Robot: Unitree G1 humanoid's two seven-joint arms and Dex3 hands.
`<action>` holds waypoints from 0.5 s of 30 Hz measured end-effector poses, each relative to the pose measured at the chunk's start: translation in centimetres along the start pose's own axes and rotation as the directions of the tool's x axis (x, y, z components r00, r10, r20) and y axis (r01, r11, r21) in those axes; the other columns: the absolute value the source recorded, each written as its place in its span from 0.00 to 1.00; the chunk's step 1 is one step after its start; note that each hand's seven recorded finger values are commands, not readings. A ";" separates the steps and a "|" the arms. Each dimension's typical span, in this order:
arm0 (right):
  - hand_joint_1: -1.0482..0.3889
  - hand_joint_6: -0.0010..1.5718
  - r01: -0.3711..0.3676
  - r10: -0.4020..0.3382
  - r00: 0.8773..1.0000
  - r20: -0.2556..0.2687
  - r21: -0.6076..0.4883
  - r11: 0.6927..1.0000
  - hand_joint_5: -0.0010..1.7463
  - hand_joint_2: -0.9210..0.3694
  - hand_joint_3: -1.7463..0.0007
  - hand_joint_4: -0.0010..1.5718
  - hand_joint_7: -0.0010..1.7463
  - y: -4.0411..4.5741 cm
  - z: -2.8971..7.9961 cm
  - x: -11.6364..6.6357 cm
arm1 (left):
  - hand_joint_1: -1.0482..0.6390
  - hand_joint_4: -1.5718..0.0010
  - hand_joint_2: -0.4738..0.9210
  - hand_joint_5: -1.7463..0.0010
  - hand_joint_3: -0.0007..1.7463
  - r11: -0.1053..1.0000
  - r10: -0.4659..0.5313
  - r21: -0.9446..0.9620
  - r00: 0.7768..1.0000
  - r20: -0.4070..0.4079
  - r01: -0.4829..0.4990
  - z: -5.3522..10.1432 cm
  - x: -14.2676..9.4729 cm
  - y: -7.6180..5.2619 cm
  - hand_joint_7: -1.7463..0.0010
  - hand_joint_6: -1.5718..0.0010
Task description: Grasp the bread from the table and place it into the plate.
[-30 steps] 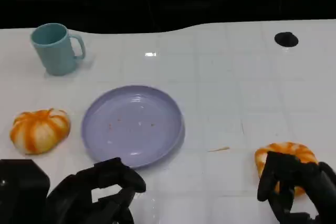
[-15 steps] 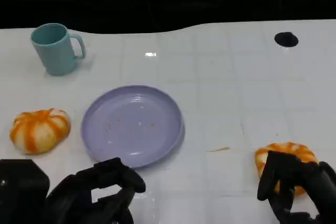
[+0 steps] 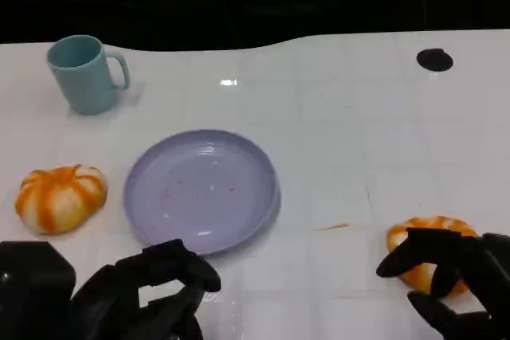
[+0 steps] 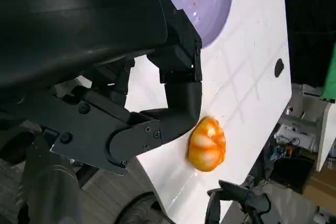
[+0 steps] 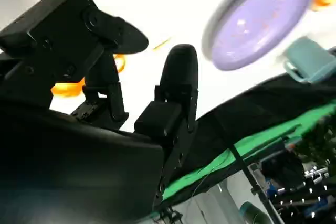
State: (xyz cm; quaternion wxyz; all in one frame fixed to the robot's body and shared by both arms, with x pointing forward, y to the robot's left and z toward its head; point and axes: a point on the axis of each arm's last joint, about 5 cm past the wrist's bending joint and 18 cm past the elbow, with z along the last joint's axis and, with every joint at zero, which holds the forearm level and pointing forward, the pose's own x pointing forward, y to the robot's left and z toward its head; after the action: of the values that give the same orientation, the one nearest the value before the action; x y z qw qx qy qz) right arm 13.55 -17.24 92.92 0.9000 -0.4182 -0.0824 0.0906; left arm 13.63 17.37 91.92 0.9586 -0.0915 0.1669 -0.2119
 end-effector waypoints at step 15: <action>0.39 0.29 -0.098 0.087 0.995 -0.046 -0.398 0.912 0.22 0.10 1.00 0.15 0.00 -2.36 1.8 0.2 | 0.41 0.56 0.91 0.00 0.44 1.000 -0.003 0.001 1.000 0.003 0.003 0.0 0.1 0.0 0.19 0.59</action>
State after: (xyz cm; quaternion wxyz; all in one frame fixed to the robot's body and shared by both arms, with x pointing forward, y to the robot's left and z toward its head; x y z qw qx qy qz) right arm 13.53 -17.39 95.86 0.7913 -0.5980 -0.0671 0.1086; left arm 13.68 17.30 91.87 0.9585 -0.0918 0.1654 -0.2133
